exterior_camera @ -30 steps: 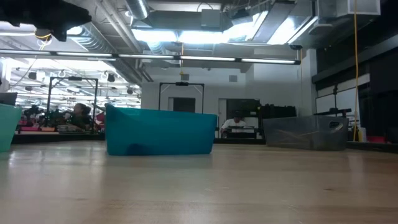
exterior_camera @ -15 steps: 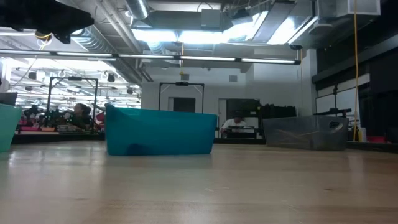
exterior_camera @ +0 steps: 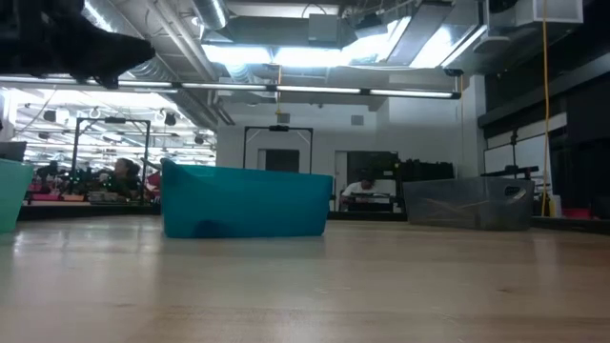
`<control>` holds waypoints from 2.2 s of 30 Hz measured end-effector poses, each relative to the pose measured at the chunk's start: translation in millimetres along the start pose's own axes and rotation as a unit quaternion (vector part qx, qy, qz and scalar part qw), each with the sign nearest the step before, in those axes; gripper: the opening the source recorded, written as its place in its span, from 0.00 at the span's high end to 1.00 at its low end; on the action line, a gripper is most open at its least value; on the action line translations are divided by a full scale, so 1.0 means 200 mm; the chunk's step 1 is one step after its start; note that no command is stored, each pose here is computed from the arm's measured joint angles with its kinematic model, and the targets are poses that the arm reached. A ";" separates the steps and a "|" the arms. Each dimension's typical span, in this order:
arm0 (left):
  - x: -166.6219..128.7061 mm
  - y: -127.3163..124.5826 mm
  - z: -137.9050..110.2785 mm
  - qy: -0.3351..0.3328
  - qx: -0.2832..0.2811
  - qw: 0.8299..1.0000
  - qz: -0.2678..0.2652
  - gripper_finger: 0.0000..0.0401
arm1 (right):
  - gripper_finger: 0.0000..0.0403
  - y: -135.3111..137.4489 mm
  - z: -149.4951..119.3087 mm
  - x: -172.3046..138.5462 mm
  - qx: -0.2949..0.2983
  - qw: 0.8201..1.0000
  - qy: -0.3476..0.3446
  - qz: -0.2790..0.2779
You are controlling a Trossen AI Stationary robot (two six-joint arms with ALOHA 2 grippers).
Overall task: Sort silverware by color (type)
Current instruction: Return to Home Position
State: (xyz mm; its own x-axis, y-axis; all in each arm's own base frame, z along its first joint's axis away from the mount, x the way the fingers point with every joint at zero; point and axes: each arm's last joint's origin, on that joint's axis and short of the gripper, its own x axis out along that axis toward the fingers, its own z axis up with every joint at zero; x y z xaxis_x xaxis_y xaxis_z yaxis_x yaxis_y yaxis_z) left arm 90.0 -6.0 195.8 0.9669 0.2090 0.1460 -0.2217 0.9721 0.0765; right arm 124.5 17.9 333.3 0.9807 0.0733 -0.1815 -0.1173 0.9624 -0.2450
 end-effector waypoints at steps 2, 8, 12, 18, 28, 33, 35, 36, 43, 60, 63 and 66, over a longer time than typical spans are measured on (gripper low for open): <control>0.00 0.00 -0.02 -0.005 -0.001 1.000 0.002 0.79 | 0.81 0.01 -0.05 0.01 0.001 1.000 -0.011 -0.002; 0.02 0.01 -0.07 -0.014 -0.002 1.000 0.018 0.79 | 0.81 0.03 -0.12 0.03 0.004 0.999 -0.045 -0.010; 0.02 0.03 -0.07 -0.019 0.006 1.000 0.006 0.79 | 0.81 0.04 -0.13 0.04 0.005 0.999 -0.040 -0.009; 0.03 0.07 -0.11 0.027 -0.006 0.999 0.040 0.79 | 0.81 0.04 -0.13 0.04 0.020 0.999 -0.043 0.000; 0.03 0.07 -0.15 0.056 -0.022 0.998 0.015 0.79 | 0.81 0.09 -0.28 0.11 0.041 0.997 -0.053 0.023; 0.03 0.08 -0.15 0.056 -0.022 0.998 0.016 0.79 | 0.81 0.10 -0.37 0.11 0.057 0.997 -0.041 -0.006; 0.03 0.08 -0.15 0.056 -0.022 0.998 0.017 0.79 | 0.81 0.10 -0.40 0.10 0.064 0.997 -0.043 -0.017; 0.03 0.08 -0.15 0.056 -0.022 0.998 0.017 0.79 | 0.81 0.10 -0.42 0.09 0.066 0.997 -0.043 -0.020; 0.03 0.08 -0.15 0.056 -0.009 0.998 0.018 0.79 | 0.81 0.12 -0.51 0.03 0.091 0.991 -0.092 -0.029; 0.03 0.08 -0.15 0.056 -0.009 0.998 0.019 0.79 | 0.81 0.16 -0.72 0.02 0.109 0.983 -0.121 -0.084; 0.03 0.08 -0.15 0.056 -0.009 0.998 0.019 0.79 | 0.81 0.17 -0.77 0.04 0.111 0.982 -0.128 -0.085; 0.03 0.08 -0.15 0.056 -0.009 0.998 0.019 0.79 | 0.81 0.17 -0.78 0.04 0.113 0.982 -0.124 -0.084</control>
State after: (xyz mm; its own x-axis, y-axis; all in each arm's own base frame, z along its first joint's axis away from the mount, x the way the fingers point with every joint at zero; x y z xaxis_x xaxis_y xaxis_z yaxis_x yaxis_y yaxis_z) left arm 96.5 13.3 169.1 0.9660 0.2557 0.0370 -0.2575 0.9647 0.0551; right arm 104.0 10.7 175.8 0.9945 -0.0582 0.0871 0.0609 0.9977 -0.0285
